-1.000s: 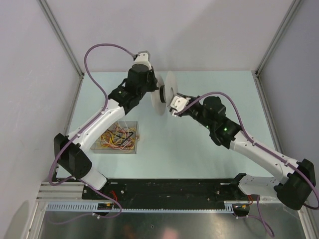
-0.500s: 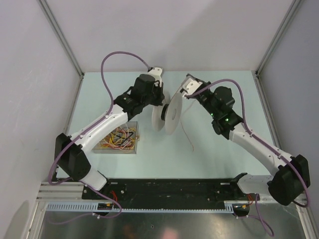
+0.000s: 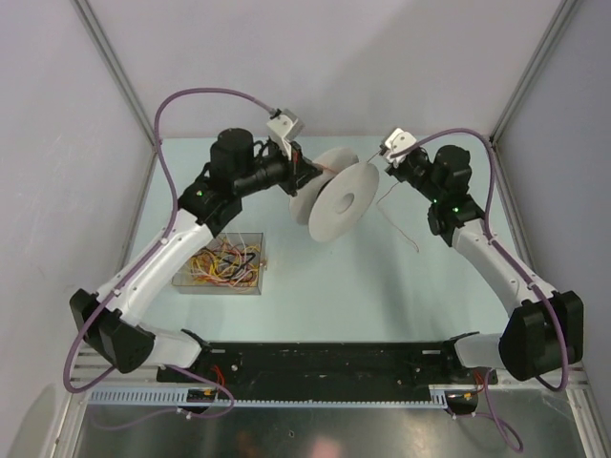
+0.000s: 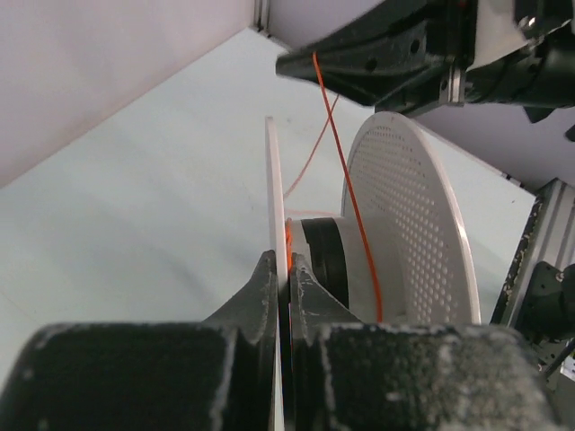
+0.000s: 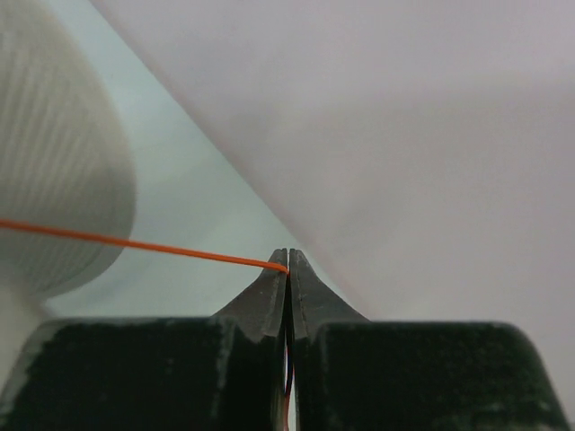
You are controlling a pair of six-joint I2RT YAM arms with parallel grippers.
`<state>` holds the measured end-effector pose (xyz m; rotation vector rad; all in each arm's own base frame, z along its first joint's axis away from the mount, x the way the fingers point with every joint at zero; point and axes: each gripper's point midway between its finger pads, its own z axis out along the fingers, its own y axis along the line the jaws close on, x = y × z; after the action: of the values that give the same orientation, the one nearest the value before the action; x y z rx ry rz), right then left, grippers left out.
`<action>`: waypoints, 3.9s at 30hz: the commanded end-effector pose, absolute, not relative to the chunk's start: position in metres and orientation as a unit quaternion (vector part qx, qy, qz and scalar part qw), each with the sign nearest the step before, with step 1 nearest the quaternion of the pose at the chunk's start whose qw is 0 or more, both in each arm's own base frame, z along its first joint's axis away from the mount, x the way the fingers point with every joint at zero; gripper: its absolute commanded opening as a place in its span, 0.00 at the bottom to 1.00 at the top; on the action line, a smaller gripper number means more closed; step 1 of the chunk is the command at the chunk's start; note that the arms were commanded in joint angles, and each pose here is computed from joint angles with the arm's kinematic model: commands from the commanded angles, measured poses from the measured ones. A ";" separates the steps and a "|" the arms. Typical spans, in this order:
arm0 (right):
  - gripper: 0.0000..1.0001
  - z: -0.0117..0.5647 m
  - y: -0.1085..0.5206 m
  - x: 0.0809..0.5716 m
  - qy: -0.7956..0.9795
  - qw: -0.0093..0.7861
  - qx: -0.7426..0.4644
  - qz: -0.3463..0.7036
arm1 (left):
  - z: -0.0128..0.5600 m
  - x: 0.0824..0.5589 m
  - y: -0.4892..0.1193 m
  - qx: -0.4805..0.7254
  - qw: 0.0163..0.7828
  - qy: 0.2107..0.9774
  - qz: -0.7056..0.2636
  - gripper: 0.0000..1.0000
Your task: Wrap the cables
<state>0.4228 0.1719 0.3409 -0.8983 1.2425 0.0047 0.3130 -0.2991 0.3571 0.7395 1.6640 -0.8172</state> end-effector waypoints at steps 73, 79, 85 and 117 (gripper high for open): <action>0.95 0.153 0.328 0.362 0.672 0.419 -0.336 0.510 | 0.595 0.303 -0.226 0.073 0.685 0.575 -0.442 0.00; 0.99 0.158 0.307 0.383 0.680 0.454 -0.330 0.472 | 0.596 0.301 -0.224 0.071 0.686 0.573 -0.443 0.00; 0.98 0.163 0.296 0.398 0.682 0.483 -0.321 0.445 | 0.598 0.302 -0.225 0.072 0.688 0.570 -0.443 0.00; 0.02 0.124 0.298 0.349 0.728 0.385 -0.334 0.458 | 0.567 0.349 -0.194 -0.011 0.724 0.602 -0.337 0.00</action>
<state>0.3623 0.3043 0.1012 -0.8206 1.8788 1.1642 0.3441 -0.2290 0.5304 0.0957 1.4787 -0.8645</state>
